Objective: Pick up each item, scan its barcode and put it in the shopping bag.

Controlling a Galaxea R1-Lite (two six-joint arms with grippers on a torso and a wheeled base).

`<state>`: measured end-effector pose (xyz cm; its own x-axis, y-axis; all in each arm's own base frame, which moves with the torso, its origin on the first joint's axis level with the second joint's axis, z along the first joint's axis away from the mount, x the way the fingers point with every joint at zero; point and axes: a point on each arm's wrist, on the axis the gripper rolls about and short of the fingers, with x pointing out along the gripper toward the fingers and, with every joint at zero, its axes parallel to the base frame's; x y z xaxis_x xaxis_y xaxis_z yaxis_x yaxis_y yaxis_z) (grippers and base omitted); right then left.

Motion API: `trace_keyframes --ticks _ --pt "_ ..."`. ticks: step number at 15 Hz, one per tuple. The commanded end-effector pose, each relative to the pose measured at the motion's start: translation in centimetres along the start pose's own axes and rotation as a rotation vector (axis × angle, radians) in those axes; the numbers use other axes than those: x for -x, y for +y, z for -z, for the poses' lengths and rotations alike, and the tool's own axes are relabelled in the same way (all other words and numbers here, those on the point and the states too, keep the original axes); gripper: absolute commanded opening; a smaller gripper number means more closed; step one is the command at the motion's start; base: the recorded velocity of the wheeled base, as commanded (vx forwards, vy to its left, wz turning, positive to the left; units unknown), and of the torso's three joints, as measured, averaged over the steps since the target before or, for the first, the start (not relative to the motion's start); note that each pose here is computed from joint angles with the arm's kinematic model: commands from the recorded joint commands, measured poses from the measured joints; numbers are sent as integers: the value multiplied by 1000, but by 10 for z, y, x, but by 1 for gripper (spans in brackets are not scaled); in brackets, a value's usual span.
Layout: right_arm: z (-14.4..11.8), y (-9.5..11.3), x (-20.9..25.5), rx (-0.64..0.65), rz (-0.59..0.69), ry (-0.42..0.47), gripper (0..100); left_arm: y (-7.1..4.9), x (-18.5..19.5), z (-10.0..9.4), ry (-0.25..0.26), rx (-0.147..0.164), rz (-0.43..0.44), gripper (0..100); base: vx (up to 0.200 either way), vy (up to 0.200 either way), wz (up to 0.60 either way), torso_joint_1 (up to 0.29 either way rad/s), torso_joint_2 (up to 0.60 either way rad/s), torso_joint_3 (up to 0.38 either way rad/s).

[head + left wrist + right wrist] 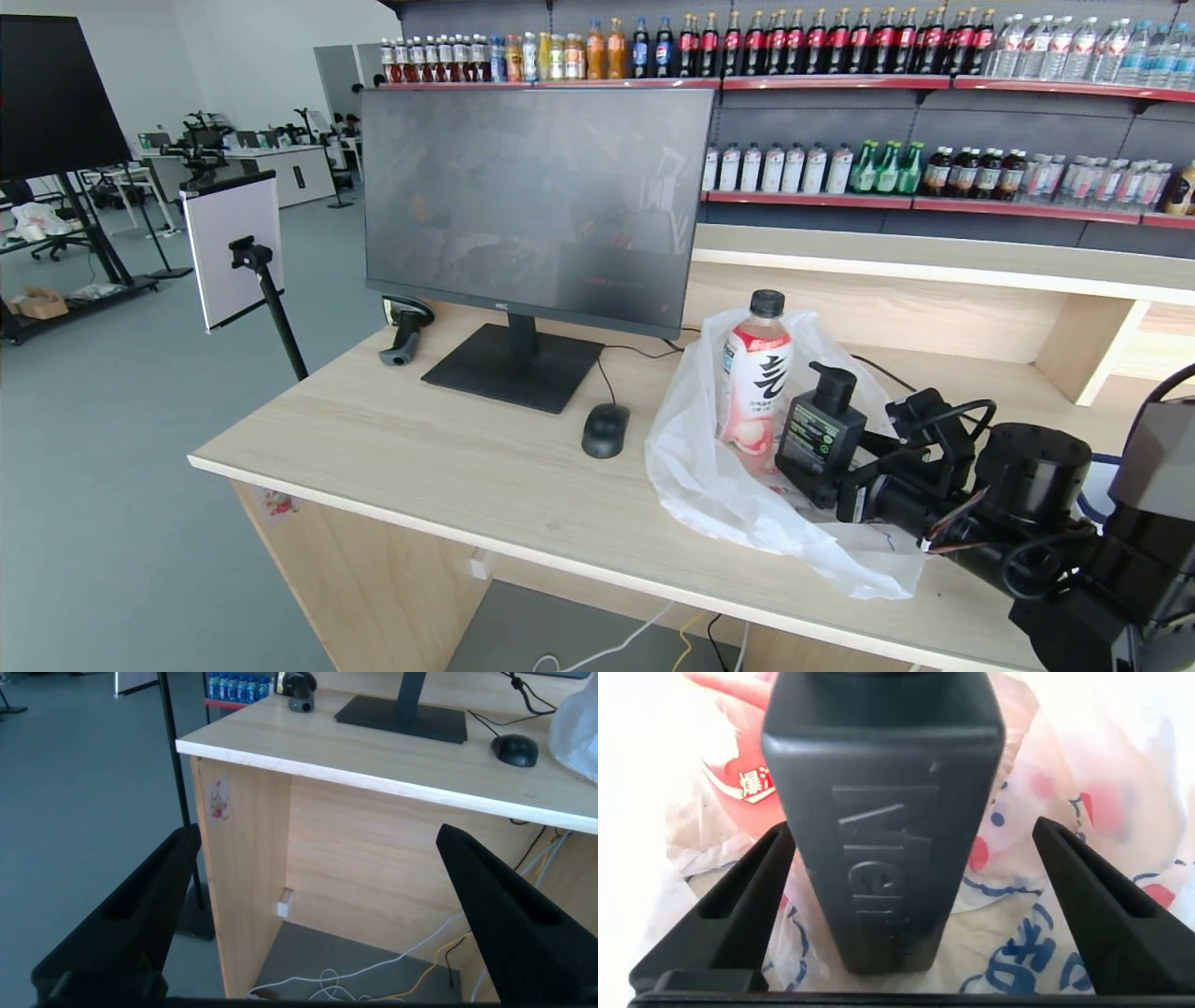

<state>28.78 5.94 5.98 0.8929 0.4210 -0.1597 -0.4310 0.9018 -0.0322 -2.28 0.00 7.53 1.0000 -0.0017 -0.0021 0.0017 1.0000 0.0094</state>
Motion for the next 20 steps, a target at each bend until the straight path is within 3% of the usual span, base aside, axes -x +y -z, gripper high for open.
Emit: trace_keyframes --ticks 1,5,11,18,19,20 --pt "-16 3 13 13 2 -48 100 0 0 0 -1 0 0 100 0 0 0 0 0 0" --pt "-35 8 40 30 6 -101 100 0 0 0 2 -1 0 100 0 0 0 0 0 0" --pt "-51 27 116 67 9 -177 100 0 0 0 2 -1 0 100 0 0 0 0 0 0" --pt "-87 53 173 106 -80 -448 100 0 0 0 2 -1 0 100 0 0 0 0 0 0" --pt "-87 54 179 69 -82 -446 100 0 0 0 4 0 0 100 0 0 0 0 0 0" --pt "-82 55 191 35 -85 -388 100 0 0 0 4 0 0 100 0 0 0 0 0 0"
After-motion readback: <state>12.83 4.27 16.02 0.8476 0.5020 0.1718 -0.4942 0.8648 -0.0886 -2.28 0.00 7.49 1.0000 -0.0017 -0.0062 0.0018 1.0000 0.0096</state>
